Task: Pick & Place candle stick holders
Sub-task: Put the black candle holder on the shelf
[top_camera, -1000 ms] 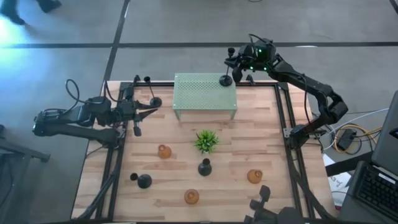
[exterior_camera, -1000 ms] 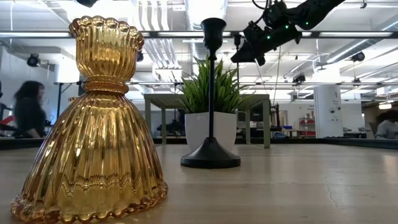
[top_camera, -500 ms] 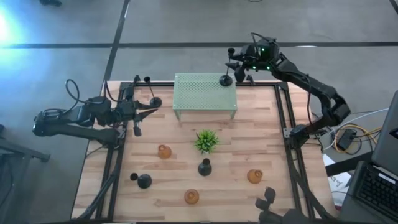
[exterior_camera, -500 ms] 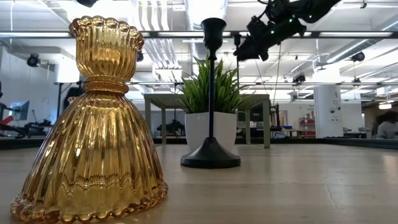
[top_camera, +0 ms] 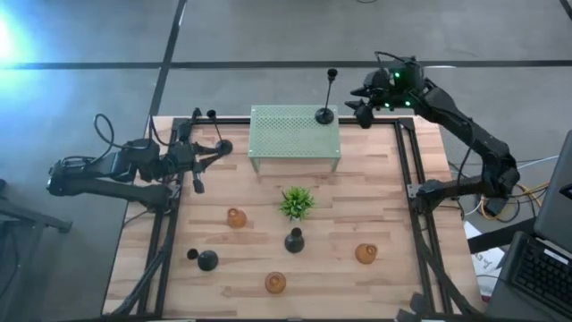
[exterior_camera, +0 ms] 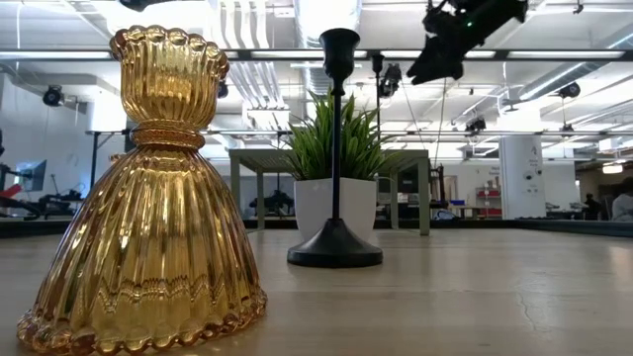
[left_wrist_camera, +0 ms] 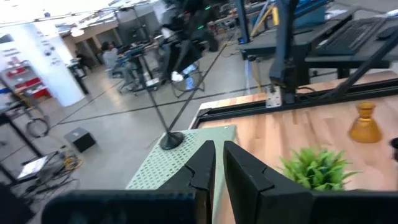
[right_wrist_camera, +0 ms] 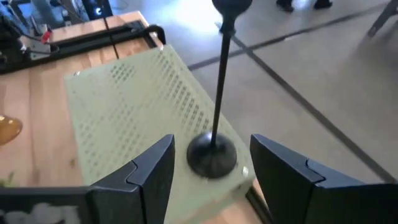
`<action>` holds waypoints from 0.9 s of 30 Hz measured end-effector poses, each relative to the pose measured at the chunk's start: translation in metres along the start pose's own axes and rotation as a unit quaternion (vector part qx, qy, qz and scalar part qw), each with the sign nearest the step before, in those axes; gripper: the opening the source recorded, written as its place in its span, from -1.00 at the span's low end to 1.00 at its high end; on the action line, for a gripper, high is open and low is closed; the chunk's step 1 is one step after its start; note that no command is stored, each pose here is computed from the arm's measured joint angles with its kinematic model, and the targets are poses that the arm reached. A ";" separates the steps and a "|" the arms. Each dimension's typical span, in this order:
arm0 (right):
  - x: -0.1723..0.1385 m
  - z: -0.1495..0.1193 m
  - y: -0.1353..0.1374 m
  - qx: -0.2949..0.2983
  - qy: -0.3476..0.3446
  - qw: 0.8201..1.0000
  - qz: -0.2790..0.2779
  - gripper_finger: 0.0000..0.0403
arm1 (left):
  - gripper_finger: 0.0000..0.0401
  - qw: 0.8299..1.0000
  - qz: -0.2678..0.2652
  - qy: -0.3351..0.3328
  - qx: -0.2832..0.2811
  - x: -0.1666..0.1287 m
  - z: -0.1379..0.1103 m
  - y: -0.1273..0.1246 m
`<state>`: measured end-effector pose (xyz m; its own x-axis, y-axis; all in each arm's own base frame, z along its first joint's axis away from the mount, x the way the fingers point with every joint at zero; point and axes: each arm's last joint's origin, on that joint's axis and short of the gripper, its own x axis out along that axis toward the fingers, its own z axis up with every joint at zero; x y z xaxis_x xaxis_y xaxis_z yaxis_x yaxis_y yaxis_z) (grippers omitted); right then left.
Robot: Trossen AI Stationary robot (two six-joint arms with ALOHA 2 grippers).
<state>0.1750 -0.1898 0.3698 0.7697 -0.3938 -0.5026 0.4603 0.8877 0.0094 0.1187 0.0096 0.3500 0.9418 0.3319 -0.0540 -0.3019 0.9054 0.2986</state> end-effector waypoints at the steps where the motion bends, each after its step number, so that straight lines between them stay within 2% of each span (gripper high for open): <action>1: -0.004 -0.001 0.002 0.002 0.003 1.000 0.000 0.00 | -0.82 1.000 0.008 0.002 -0.001 0.000 0.000 0.000; 6: -0.023 -0.008 0.010 0.015 0.011 1.000 0.002 -0.05 | -0.82 0.999 0.036 0.013 -0.017 -0.002 -0.001 0.002; 11: -0.036 -0.015 0.016 0.037 0.009 0.999 0.001 -0.09 | -0.81 0.989 0.131 0.034 -0.055 -0.005 -0.003 0.008; 15: -0.042 -0.024 0.019 0.046 0.009 0.999 0.002 -0.13 | -0.79 0.982 0.174 0.063 -0.048 -0.005 -0.008 0.010; 27: -0.040 -0.058 0.026 0.057 0.036 0.998 0.007 -0.22 | -0.27 0.966 0.212 0.124 -0.081 -0.007 -0.022 0.008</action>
<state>0.1305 -0.1375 0.3402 0.7441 -0.3602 -0.5626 0.5008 0.8582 0.1128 0.1065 0.0207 0.3314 0.6705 0.7166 -0.1923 -0.6905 0.6975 0.1915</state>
